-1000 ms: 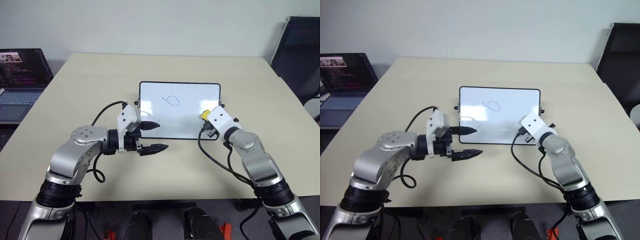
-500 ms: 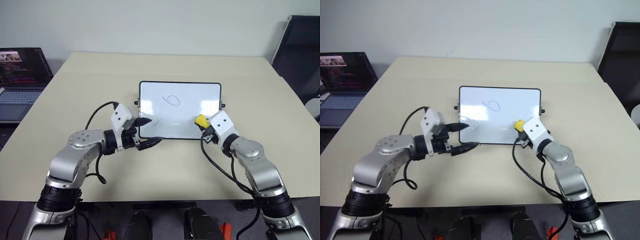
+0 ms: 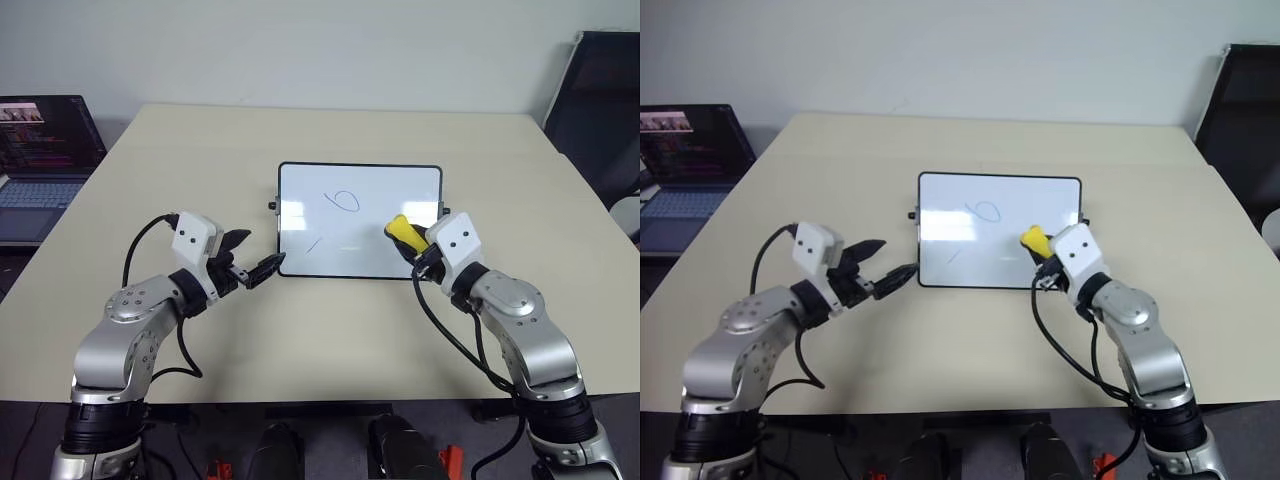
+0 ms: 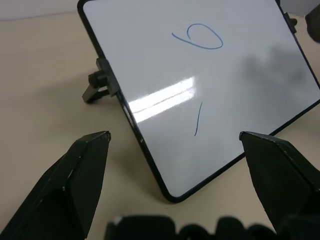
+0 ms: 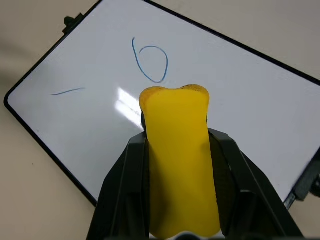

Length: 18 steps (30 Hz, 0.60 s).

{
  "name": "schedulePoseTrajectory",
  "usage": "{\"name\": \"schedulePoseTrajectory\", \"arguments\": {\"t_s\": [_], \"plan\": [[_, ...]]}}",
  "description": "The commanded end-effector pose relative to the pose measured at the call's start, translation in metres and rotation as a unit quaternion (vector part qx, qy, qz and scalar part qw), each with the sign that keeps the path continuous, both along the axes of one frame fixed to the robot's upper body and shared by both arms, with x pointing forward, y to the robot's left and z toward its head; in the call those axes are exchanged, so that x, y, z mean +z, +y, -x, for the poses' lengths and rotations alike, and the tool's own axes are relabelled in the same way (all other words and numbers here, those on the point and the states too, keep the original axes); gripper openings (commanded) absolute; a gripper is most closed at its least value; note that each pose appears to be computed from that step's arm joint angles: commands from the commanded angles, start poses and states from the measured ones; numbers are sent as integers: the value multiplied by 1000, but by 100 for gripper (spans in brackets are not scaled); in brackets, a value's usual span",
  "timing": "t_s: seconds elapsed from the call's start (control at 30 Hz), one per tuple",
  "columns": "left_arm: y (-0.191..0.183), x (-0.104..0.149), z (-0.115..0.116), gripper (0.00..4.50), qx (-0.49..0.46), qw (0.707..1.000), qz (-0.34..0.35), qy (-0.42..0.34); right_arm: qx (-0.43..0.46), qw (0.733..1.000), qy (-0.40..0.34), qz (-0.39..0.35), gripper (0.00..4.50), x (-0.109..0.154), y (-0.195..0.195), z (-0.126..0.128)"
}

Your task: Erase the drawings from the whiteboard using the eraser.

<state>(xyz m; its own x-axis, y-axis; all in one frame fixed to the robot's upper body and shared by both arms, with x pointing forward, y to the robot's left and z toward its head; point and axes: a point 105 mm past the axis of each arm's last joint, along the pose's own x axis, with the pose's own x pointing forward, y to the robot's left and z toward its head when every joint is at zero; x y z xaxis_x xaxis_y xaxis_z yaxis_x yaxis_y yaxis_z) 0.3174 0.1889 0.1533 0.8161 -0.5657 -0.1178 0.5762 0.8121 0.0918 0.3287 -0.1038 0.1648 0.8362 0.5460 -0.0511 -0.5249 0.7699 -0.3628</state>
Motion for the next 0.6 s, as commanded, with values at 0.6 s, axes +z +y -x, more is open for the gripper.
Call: {"name": "schedulePoseTrajectory", "arguments": {"t_s": [0.6], "plan": [[-11,36,-21,450,-15,998,-30,-59,32,996,-66,43,123,50,71,-68]]}}
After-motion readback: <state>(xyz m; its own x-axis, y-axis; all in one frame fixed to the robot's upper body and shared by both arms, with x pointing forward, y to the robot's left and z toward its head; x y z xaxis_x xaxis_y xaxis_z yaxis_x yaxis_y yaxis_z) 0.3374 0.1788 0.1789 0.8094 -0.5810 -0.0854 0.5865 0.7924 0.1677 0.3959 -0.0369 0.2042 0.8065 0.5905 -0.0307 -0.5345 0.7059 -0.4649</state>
